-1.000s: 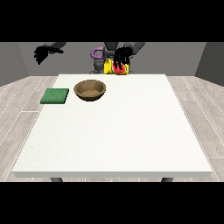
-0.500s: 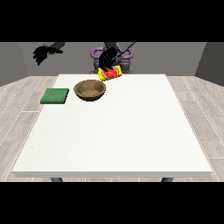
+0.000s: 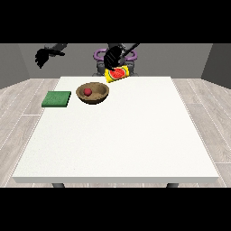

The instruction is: Pick the cup and pour the ball into the bowl, then pick the bowl and place it on the pad

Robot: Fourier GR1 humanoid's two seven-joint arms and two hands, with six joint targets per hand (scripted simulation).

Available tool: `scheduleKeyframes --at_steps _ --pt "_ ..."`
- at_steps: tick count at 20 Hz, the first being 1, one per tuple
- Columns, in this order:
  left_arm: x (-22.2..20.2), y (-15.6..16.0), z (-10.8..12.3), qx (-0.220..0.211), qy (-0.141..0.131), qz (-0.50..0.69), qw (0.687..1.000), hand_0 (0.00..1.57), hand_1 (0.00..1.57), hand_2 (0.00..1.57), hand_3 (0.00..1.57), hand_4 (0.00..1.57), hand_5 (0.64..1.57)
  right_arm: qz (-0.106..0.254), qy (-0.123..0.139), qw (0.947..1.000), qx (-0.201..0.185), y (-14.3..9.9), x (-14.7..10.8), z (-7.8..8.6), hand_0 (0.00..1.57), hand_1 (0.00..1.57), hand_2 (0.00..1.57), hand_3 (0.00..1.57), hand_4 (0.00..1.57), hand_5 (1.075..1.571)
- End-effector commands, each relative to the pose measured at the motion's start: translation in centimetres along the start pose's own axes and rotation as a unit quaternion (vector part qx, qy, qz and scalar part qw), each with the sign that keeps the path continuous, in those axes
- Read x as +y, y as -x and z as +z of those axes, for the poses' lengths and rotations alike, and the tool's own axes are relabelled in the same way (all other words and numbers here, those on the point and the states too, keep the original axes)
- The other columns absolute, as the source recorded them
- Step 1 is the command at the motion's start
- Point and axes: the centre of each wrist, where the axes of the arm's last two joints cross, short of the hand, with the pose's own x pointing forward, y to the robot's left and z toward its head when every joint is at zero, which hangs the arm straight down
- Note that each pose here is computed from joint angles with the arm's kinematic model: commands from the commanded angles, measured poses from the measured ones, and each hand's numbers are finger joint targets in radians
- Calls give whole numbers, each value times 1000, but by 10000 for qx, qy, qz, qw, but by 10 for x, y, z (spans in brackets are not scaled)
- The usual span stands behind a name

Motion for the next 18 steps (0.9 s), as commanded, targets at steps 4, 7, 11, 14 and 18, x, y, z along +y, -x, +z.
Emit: scheduleKeyframes --at_steps 4,7,11,14,18 --pt "-22 42 10 2141 -81 3561 9096 1301 1301 1571 1571 1571 1190 -191 295 9994 53 8 -9 19 0 0 0 0 0 1569" --pt "-29 39 21 2721 -308 4922 8263 1175 1175 1443 1274 1465 1170 -183 397 9989 175 10 1 14 0 0 0 0 104 1565" --pt "-38 35 39 3469 -570 6597 6642 0 0 0 0 630 1569 -249 215 9993 -169 4 19 -6 0 0 0 0 351 1568" --pt "-50 30 58 3533 -795 7351 5731 0 0 0 0 0 1550 -358 143 9987 -323 4 43 -23 0 0 0 0 303 1568" --pt "-46 35 71 2720 -1293 8211 4849 0 0 0 0 0 1563 -372 359 9983 -285 10 90 -40 0 0 0 0 252 1571"
